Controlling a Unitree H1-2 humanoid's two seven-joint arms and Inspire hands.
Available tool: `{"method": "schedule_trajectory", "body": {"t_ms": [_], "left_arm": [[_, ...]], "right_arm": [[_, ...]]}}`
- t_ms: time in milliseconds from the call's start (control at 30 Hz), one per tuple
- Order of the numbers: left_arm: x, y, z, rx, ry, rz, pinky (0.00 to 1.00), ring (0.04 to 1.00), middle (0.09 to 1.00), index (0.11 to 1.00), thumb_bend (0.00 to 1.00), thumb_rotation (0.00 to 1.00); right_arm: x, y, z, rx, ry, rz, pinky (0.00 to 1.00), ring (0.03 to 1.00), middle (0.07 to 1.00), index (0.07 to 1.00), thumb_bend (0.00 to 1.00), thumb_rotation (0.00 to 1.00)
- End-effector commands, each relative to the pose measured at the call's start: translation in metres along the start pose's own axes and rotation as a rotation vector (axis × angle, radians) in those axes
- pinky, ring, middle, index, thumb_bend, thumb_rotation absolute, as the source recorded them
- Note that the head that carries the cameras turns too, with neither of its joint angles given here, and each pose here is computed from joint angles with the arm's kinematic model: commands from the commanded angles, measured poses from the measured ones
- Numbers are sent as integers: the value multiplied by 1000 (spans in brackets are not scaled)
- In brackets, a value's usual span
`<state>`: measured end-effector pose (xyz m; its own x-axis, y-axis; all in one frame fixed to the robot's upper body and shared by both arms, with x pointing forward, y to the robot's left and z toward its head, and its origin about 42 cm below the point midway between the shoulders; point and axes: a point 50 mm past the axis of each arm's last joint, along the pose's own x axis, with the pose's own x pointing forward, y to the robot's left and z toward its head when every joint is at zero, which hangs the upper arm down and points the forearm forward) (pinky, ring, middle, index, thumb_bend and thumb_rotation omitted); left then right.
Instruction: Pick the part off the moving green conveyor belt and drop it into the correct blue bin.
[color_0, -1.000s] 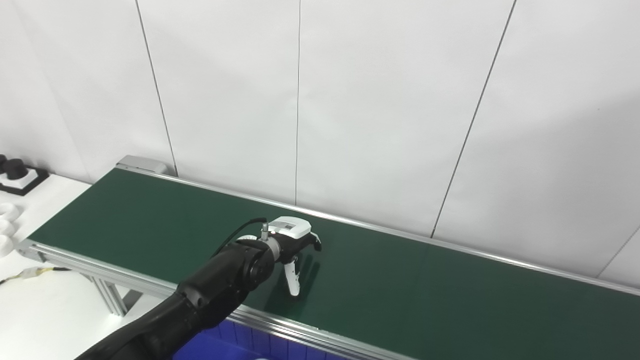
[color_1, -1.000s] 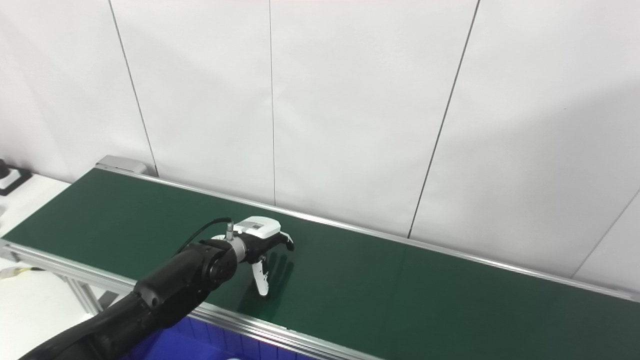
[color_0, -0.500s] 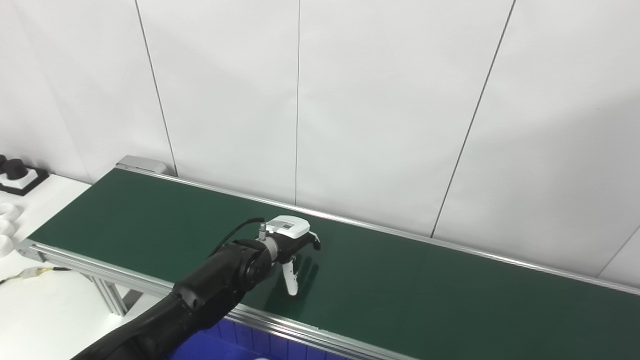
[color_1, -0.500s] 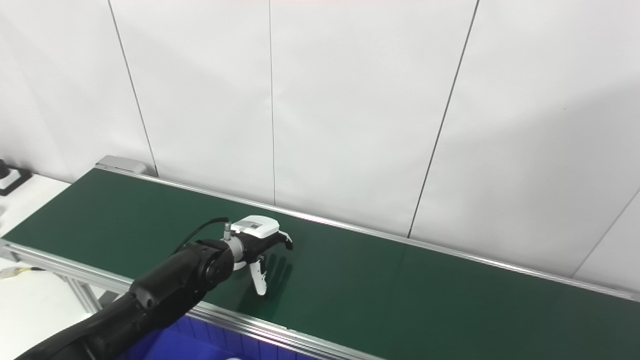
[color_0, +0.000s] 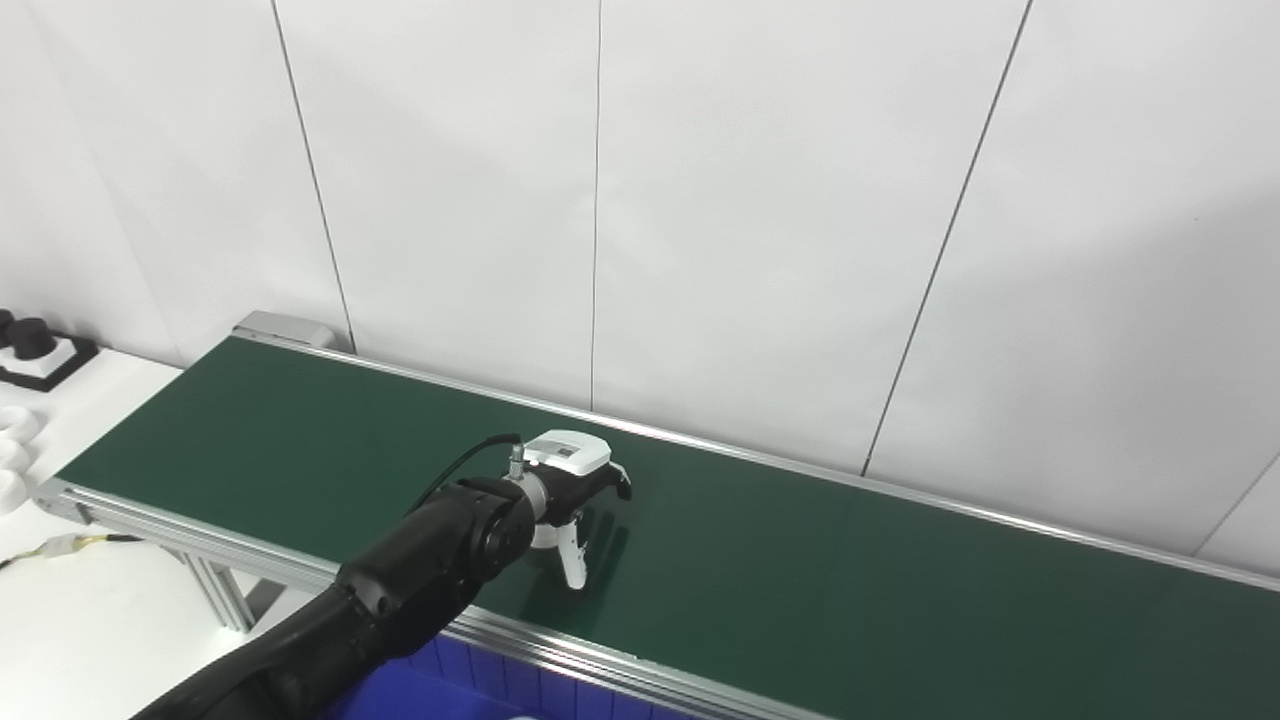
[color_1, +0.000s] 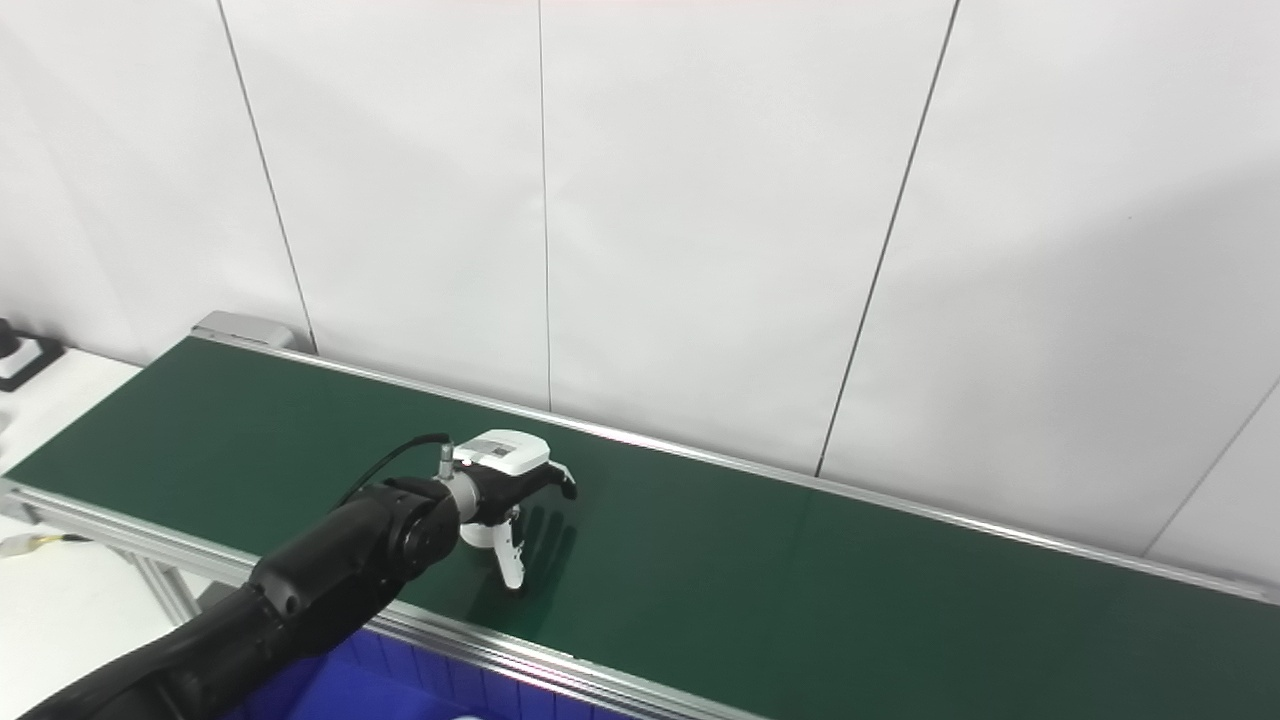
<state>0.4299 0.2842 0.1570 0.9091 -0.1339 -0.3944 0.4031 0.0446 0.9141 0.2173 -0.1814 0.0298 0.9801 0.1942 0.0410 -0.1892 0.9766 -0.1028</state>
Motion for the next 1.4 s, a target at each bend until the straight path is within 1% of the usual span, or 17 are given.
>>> {"method": "schedule_trajectory", "body": {"t_ms": [0, 67, 200, 367, 467, 667, 800, 933, 967, 1000, 1033, 1067, 1100, 1167, 1200, 1367], "left_arm": [[-2, 19, -4, 15, -15, 64, 913, 874, 881, 813, 888, 0], [-2, 17, -3, 11, -18, 64, 917, 863, 878, 812, 879, 0], [-2, 13, -2, 4, -20, 68, 905, 845, 861, 802, 867, 0], [-3, 9, -3, -8, -20, 69, 903, 838, 858, 801, 856, 0], [-1, 4, -6, 1, -8, 60, 890, 833, 857, 802, 847, 0], [2, -5, -8, 7, 6, 56, 865, 822, 861, 803, 840, 0], [3, -12, -9, 6, -2, 85, 856, 801, 849, 788, 812, 0], [5, -14, -10, 18, -13, 127, 777, 667, 773, 733, 749, 0], [6, -15, -10, 17, -20, 158, 774, 663, 771, 731, 747, 0], [6, -16, -10, 15, -25, 180, 714, 558, 654, 682, 628, 0], [6, -16, -9, 5, -34, 200, 683, 504, 594, 657, 567, 0], [6, -17, -9, -3, -42, 212, 653, 466, 513, 581, 528, 0], [6, -17, -9, -15, -49, 217, 637, 459, 488, 552, 515, 0], [7, -19, -8, -26, -64, 227, 615, 468, 481, 503, 506, 0], [7, -20, -8, -25, -68, 229, 612, 471, 479, 494, 505, 0], [9, -23, -7, -25, -85, 233, 572, 459, 477, 495, 504, 0]], "right_arm": [[5, 0, 10, 3, -53, 1, 744, 813, 852, 982, 449, 1000], [4, 0, 11, 5, -51, -1, 742, 812, 851, 982, 467, 1000], [4, -1, 12, 10, -52, -1, 752, 816, 854, 982, 451, 1000], [3, -1, 12, 9, -53, 1, 756, 818, 856, 983, 456, 1000], [3, -1, 12, 11, -59, 3, 750, 808, 850, 982, 446, 1000], [2, -2, 12, 4, -52, 1, 752, 813, 851, 977, 457, 1000], [1, -3, 13, 11, -45, 1, 754, 815, 853, 977, 455, 1000], [0, -4, 13, 1, -49, 6, 749, 812, 852, 977, 461, 1000], [-1, -4, 13, 4, -51, 7, 749, 812, 852, 977, 462, 1000], [-1, -5, 13, 7, -53, 8, 749, 812, 852, 977, 466, 999], [-1, -5, 13, 4, -55, 8, 748, 812, 852, 977, 469, 998], [-1, -5, 13, 3, -55, 8, 742, 808, 851, 977, 476, 1000], [-1, -5, 14, 1, -55, 8, 740, 806, 850, 978, 478, 1000], [-1, -6, 14, 1, -53, 7, 738, 805, 849, 976, 468, 1000], [-1, -6, 15, 1, -53, 6, 738, 806, 848, 974, 457, 996], [-2, -7, 15, -4, -52, 7, 732, 802, 843, 970, 453, 994]]}}
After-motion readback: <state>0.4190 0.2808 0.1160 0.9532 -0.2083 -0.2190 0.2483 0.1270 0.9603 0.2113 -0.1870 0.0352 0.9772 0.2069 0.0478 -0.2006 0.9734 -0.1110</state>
